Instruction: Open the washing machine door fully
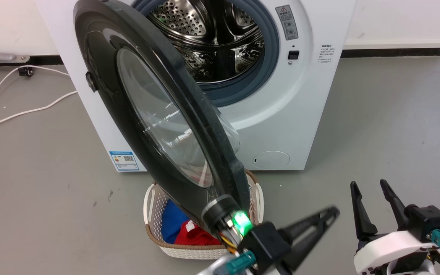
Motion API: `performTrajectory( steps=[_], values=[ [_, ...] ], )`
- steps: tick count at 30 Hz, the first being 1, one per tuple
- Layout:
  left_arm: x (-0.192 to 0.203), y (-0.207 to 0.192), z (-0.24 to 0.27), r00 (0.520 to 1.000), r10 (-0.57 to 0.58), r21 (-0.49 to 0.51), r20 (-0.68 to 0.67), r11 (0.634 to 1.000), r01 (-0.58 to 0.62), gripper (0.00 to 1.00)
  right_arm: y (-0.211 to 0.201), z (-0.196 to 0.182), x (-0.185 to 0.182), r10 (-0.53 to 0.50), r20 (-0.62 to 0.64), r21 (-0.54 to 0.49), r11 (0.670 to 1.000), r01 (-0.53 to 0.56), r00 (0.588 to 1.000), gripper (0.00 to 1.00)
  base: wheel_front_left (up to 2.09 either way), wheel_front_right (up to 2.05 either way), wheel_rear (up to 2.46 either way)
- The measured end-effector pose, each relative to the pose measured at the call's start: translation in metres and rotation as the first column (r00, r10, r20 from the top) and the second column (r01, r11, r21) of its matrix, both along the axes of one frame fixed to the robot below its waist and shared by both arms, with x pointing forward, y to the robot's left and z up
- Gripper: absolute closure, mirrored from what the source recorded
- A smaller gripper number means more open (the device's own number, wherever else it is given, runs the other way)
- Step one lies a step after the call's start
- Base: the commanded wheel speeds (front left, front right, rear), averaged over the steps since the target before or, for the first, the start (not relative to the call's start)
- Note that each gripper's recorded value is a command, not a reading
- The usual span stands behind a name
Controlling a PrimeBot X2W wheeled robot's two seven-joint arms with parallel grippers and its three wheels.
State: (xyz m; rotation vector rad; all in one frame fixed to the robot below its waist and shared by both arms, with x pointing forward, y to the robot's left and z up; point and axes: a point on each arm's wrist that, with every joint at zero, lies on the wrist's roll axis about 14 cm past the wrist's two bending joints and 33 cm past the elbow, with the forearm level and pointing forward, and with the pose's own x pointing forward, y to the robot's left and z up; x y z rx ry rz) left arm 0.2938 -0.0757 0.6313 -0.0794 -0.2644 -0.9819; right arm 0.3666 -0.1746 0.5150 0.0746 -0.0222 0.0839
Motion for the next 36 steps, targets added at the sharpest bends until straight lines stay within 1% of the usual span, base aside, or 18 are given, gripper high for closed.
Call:
performTrajectory(
  steps=[4, 8, 16, 19, 20, 21, 28, 36],
  values=[
    [-0.014, -0.013, -0.045, 0.989, -0.052, 0.078, -0.139, 0.995, 0.063, 1.0, 0.0, -0.001, -0.001, -0.001, -0.003, 0.0, 1.0, 0.001, 1.0, 0.0, 0.0, 0.0, 0.0],
    [-0.012, -0.013, -0.075, 0.975, -0.04, 0.131, -0.218, 0.989, 0.07, 1.0, -0.001, -0.001, -0.001, -0.002, -0.006, 0.002, 1.0, 0.002, 1.0, 0.0, 0.0, 0.0, 0.0],
    [0.029, 0.006, -0.099, 0.961, 0.116, 0.154, -0.252, 0.985, -0.078, 1.0, -0.003, -0.006, -0.002, -0.011, -0.024, -0.003, 1.0, 0.011, 1.0, 0.0, 0.0, 0.0, 0.0],
    [0.042, 0.015, -0.106, 0.949, 0.17, 0.156, -0.267, 0.979, -0.131, 1.0, -0.004, -0.007, -0.002, -0.014, -0.026, -0.004, 1.0, 0.014, 1.0, 0.0, 0.0, 0.0, 0.0],
    [0.05, 0.021, -0.109, 0.939, 0.204, 0.156, -0.277, 0.974, -0.166, 1.0, -0.005, -0.007, -0.002, -0.015, -0.025, -0.004, 1.0, 0.015, 1.0, 0.0, 0.0, 0.0, 0.0],
    [0.05, 0.021, -0.109, 0.939, 0.204, 0.156, -0.277, 0.974, -0.166, 1.0, -0.005, -0.007, -0.002, -0.015, -0.025, -0.004, 1.0, 0.015, 1.0, 0.0, 0.0, 0.0, 0.0],
    [0.068, 0.044, -0.122, 0.898, 0.304, 0.153, -0.317, 0.951, -0.268, 1.0, -0.005, -0.009, -0.002, -0.015, -0.031, 0.0, 1.0, 0.015, 0.999, 0.0, 0.0, 0.0, 0.0],
    [0.072, 0.051, -0.124, 0.879, 0.341, 0.129, -0.333, 0.94, -0.316, 1.0, -0.005, -0.01, -0.001, -0.014, -0.038, 0.007, 1.0, 0.014, 0.999, 0.0, 0.0, 0.0, 0.0]
  ],
)
